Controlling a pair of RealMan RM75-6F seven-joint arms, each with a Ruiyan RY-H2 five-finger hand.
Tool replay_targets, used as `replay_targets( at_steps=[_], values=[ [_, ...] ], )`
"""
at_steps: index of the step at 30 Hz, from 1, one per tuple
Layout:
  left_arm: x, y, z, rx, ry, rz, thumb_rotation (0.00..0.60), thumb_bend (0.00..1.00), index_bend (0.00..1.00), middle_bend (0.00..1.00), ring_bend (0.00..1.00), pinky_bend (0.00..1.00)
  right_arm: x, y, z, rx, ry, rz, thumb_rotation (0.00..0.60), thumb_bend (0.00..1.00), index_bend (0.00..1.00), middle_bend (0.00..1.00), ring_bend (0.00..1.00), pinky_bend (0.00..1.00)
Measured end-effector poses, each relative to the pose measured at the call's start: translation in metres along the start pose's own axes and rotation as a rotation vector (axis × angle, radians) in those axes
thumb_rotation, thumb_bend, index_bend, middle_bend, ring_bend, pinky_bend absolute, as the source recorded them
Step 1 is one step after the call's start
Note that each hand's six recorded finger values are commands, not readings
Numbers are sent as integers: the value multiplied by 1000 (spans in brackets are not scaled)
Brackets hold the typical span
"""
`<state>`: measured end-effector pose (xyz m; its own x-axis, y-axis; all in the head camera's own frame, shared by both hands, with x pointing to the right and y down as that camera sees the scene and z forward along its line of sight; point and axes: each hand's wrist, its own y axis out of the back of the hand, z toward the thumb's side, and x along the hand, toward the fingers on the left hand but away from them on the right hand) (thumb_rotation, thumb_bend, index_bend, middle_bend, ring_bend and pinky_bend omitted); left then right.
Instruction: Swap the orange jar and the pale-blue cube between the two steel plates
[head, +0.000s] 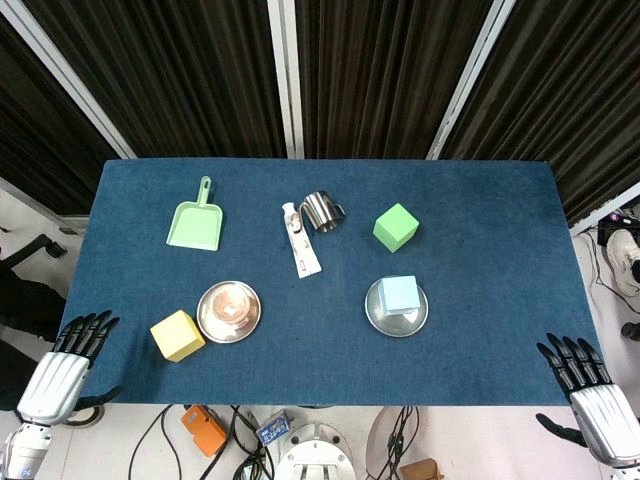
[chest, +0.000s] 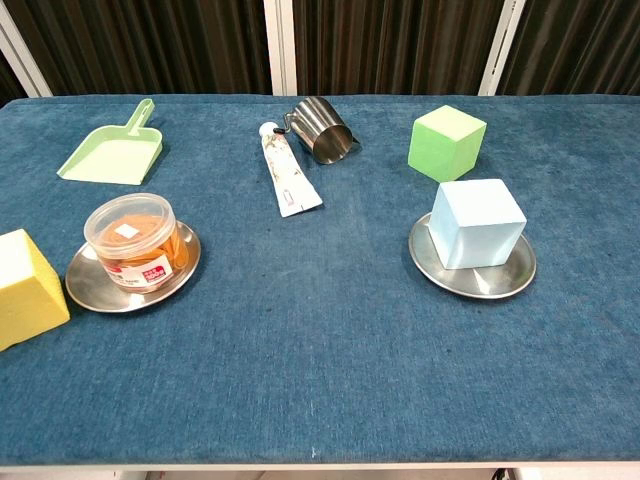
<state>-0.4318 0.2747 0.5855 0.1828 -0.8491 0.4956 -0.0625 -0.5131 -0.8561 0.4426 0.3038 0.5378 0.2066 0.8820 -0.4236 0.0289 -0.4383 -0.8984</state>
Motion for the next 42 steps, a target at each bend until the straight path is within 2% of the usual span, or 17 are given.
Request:
replay_targets(
  at_steps=[7,10,17,21,24,27,32,36,39,42],
  values=[
    [7,-5,14,-24,-61,2,600,66,0,0,0,71,1,2,0,-4,0,-7,597,96,0,0,0,0],
    [17,-4,30,-42,-113,5,600,66,0,0,0,71,0,1,-1,-3,-7,-6,596,96,0,0,0,0],
    [53,9,100,-165,-252,44,600,66,0,0,0,71,-3,-1,-2,3,-16,2,595,96,0,0,0,0],
    [78,12,134,-151,-284,46,600,66,0,0,0,71,-5,-1,-4,1,-25,5,597,96,0,0,0,0],
    [101,7,150,-100,-263,32,600,66,0,0,0,71,-6,-1,-6,-3,-30,7,597,95,0,0,0,0],
    [124,-2,156,-64,-207,-2,600,66,0,0,0,71,-6,1,-8,-9,-36,4,598,95,0,0,0,0],
    [156,-23,159,-38,-94,-90,600,66,0,0,0,71,-5,4,-11,-18,-44,-5,598,96,0,0,0,0],
    [170,-38,162,-24,-41,-153,600,67,10,2,1,74,-4,6,-13,-20,-46,-9,597,96,0,0,0,0],
    [177,-46,166,-20,-20,-178,600,88,76,54,57,141,-4,6,-12,-20,-43,-12,598,96,0,0,0,0],
    [182,-48,169,-24,0,-169,600,136,229,207,197,275,-3,7,-12,-23,-43,-16,598,96,0,0,0,0]
  ],
)
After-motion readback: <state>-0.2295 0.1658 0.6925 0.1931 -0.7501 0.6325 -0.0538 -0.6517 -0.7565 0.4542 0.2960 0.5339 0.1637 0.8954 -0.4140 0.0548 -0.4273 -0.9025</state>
